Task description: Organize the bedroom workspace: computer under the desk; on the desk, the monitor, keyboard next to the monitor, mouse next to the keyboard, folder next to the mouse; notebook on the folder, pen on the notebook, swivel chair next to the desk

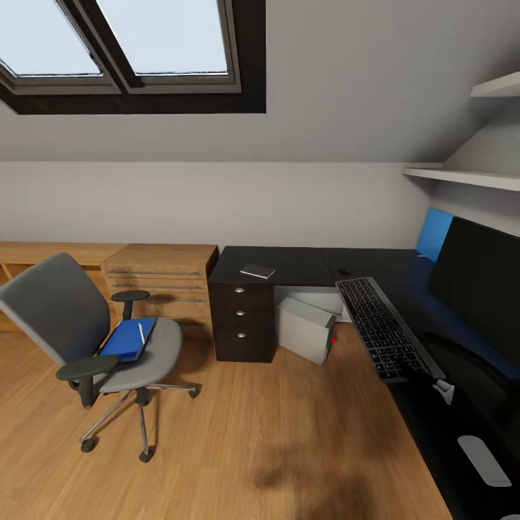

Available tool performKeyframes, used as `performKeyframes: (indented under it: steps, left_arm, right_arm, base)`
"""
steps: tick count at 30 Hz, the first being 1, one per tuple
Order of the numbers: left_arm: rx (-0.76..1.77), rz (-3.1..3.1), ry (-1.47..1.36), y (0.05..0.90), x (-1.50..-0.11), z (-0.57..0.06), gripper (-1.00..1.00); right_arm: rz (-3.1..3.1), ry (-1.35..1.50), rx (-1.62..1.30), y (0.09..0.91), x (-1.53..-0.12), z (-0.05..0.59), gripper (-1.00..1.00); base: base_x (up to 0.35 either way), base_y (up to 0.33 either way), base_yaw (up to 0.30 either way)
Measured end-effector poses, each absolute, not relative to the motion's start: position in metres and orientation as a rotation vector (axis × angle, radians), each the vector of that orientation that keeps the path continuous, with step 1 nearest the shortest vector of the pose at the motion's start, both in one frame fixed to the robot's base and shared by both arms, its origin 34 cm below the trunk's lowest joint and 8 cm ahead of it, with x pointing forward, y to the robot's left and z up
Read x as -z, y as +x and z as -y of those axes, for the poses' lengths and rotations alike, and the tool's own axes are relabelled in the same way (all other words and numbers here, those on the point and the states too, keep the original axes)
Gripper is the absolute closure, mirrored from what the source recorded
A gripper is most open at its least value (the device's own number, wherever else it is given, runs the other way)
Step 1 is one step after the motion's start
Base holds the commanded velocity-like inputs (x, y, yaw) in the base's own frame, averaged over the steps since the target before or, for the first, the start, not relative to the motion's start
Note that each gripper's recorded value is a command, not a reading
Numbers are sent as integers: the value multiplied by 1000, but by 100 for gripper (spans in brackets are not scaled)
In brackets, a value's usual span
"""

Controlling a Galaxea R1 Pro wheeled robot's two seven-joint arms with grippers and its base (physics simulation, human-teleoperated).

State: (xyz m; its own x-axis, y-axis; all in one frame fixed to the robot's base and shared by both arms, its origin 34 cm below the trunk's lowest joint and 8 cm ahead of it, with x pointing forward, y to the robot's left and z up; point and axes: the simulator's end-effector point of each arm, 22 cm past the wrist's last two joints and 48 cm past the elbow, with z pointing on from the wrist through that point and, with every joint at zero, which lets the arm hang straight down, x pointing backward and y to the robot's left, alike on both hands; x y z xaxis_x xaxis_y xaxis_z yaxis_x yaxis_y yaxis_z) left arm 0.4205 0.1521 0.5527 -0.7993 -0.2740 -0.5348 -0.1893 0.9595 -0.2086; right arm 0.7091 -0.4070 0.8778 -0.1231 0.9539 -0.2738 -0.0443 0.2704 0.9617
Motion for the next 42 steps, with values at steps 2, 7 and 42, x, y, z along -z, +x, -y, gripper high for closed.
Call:
performKeyframes:
  steps: [2, 7, 42]
  left_arm:
    - [193, -2520, -326, 420, -553, -152, -100]
    - [193, -2521, -326, 421, -552, -152, -100]
    - [191, -2520, -326, 420, -553, -153, -100]
  right_arm:
    - [-1400, 921, -1106, 709, -877, 406, 100]
    - [-1398, 924, -1107, 709, -877, 406, 100]
    - [-1433, 1002, -1066, 700, -841, 408, 100]
  base:
    - [-32, 0, 0]
    - [-209, -42, 0]
    - [-234, -89, 0]
